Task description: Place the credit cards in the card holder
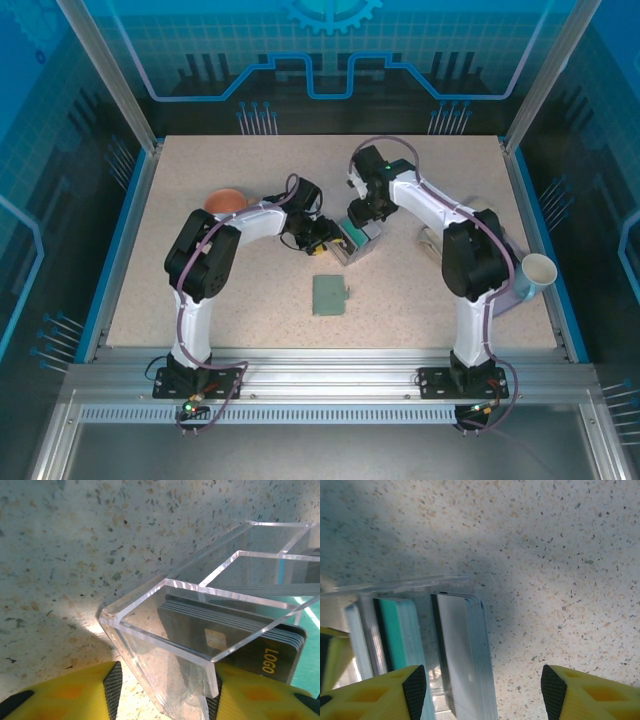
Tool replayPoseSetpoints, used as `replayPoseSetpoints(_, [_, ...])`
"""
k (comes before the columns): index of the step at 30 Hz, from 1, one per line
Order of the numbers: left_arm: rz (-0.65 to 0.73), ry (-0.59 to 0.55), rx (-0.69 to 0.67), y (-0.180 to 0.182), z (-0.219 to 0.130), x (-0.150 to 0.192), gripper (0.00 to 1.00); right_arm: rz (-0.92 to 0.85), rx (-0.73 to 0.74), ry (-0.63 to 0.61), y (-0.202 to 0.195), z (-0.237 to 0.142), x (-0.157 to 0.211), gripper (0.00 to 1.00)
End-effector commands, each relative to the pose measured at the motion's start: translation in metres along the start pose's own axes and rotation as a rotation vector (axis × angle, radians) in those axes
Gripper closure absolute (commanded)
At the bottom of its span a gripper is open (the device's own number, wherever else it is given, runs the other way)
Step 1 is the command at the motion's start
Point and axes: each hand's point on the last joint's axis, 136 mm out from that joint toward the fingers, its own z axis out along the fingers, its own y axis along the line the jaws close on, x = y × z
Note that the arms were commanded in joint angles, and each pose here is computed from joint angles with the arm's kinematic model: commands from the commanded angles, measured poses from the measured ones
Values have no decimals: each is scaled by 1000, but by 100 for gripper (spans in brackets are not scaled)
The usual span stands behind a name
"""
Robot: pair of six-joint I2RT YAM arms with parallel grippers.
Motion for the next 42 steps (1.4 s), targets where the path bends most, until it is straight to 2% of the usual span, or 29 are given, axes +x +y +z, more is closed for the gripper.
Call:
replayPoseSetpoints(1, [-29, 23, -60, 21, 8, 7, 52, -42, 86, 21, -10, 5, -1, 35])
replayPoseSetpoints(10, [-17, 28, -89, 28, 9, 8, 53, -71, 79, 74, -4, 25, 7, 35])
replayPoseSetpoints(15, [-11, 29, -105, 32, 9, 10, 54, -72, 148, 42, -14, 10, 0, 36])
replayPoseSetpoints(21, [-8, 28, -106, 33, 8, 9, 55, -65, 108, -15, -10, -13, -7, 39])
replayPoseSetpoints(27, [-6, 30, -100, 30, 8, 10, 55, -65, 86, -20, -6, -15, -7, 43])
replayPoseSetpoints(31, [-6, 32, -101, 31, 9, 10, 55, -66, 70, -14, -3, -12, -6, 50])
replayPoseSetpoints(33, [-6, 34, -100, 31, 9, 10, 55, -69, 55, -5, 0, -9, -4, 50])
replayPoseSetpoints(36, [-3, 35, -97, 30, 9, 10, 56, -71, 25, -8, 5, -10, -5, 44])
replayPoseSetpoints(42, [0, 35, -99, 30, 9, 10, 56, -87, 55, 35, 1, 7, -2, 44])
